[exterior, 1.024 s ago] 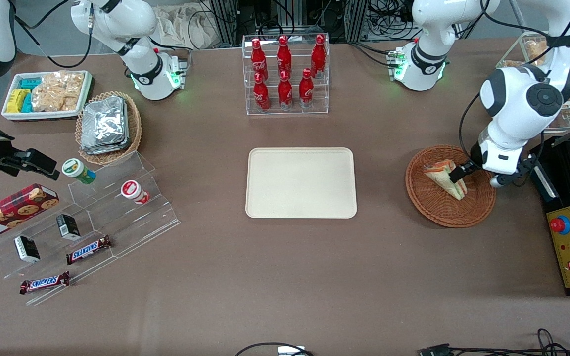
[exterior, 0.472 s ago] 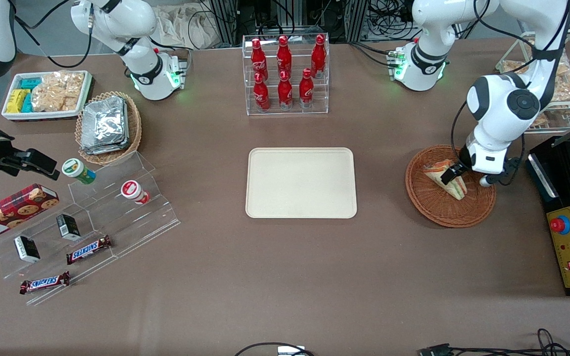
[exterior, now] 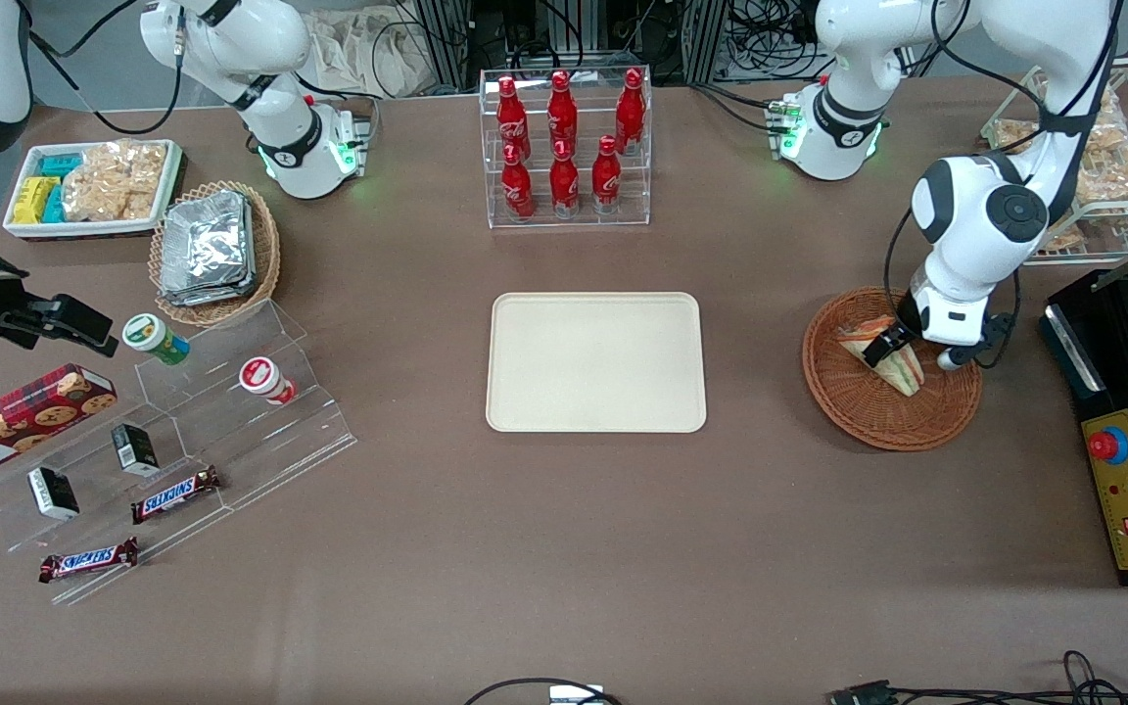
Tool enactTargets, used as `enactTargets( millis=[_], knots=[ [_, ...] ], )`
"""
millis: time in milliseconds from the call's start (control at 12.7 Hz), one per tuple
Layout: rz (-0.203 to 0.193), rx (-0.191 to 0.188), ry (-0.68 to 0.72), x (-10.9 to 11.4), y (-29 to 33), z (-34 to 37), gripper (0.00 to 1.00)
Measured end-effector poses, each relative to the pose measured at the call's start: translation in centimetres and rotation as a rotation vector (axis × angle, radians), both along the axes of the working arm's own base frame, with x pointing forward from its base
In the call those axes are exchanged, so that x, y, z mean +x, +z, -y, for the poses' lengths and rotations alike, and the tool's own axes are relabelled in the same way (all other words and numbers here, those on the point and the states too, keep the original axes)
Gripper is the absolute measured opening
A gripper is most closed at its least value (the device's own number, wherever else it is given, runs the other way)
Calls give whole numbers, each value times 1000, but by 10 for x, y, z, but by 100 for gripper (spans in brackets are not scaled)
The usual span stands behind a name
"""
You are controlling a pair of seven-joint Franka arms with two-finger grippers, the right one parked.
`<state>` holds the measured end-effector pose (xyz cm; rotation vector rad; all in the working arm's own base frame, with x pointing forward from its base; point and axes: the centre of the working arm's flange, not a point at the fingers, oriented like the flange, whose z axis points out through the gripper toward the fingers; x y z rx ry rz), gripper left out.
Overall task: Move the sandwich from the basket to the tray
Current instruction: 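Close the left gripper on the sandwich's upright edge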
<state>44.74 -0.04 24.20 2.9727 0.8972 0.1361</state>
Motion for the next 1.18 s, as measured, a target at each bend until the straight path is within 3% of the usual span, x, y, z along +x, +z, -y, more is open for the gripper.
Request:
enactTargets(
  millis=[315, 630, 787, 945, 1181],
  knots=[
    [18, -4, 2, -6, -13, 0, 95],
    [25, -4, -1, -9, -17, 1, 51],
    [39, -1, -13, -7, -11, 1, 34],
    [39, 9, -60, -4, 5, 1, 23],
    [15, 36, -184, 6, 51, 0, 22]
  ],
)
